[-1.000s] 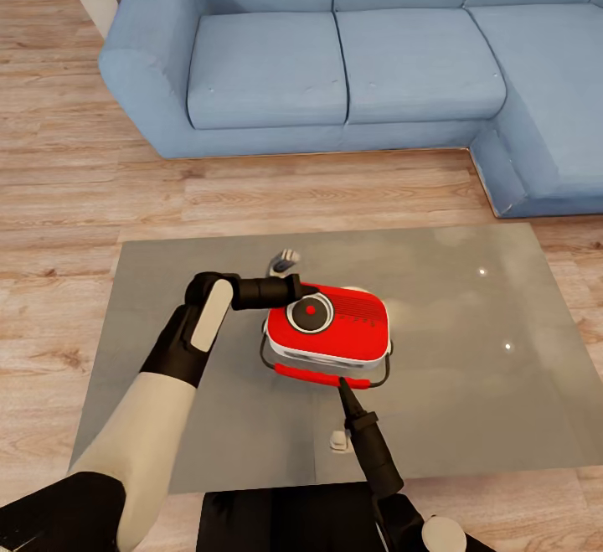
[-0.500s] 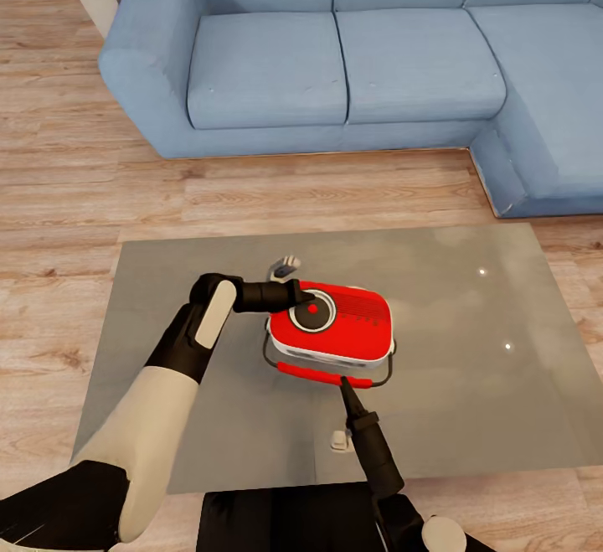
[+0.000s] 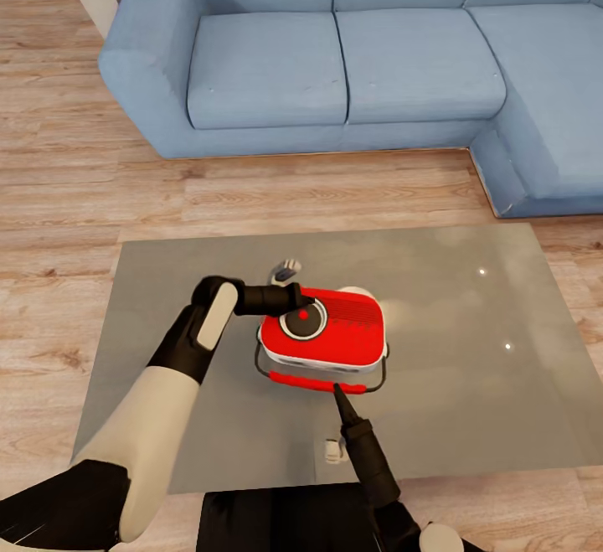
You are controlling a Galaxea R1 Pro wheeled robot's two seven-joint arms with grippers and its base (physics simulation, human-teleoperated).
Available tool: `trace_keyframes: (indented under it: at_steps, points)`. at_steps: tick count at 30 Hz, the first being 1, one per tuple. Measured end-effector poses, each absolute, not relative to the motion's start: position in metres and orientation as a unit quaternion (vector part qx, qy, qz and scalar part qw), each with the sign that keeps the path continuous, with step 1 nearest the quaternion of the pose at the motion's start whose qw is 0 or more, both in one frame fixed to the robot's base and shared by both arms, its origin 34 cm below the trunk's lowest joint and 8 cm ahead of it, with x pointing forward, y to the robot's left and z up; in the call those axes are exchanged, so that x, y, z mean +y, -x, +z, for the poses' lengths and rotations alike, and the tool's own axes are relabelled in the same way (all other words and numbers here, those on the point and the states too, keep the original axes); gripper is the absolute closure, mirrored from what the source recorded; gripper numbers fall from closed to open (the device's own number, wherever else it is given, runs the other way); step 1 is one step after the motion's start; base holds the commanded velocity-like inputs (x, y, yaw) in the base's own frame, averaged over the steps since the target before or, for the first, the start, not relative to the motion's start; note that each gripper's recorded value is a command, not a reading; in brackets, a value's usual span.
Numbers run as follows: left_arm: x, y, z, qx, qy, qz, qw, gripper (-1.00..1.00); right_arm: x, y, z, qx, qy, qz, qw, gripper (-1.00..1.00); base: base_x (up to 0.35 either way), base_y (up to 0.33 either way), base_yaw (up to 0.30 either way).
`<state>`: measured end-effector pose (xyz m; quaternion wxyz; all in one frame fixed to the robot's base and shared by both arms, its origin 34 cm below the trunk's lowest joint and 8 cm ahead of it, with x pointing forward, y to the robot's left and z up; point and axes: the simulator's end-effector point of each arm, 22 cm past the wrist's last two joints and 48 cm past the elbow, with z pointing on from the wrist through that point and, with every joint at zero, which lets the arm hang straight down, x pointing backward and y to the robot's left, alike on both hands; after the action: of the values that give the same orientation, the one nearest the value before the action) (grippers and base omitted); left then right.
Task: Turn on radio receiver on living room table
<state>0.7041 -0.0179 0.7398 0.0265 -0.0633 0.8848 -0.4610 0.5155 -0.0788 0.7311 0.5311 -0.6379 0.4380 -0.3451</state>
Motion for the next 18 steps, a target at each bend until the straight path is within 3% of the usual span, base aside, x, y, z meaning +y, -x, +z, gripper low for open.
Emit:
trace_keyframes:
  at_steps: [18]
  points:
    - [-0.021,-0.679,0.714,0.892,0.084,-0.445,-0.019,1.00,-0.078,-0.512,0.719,0.450,0.654,-0.331,0.510,1.00,0.000,0.000,0.000]
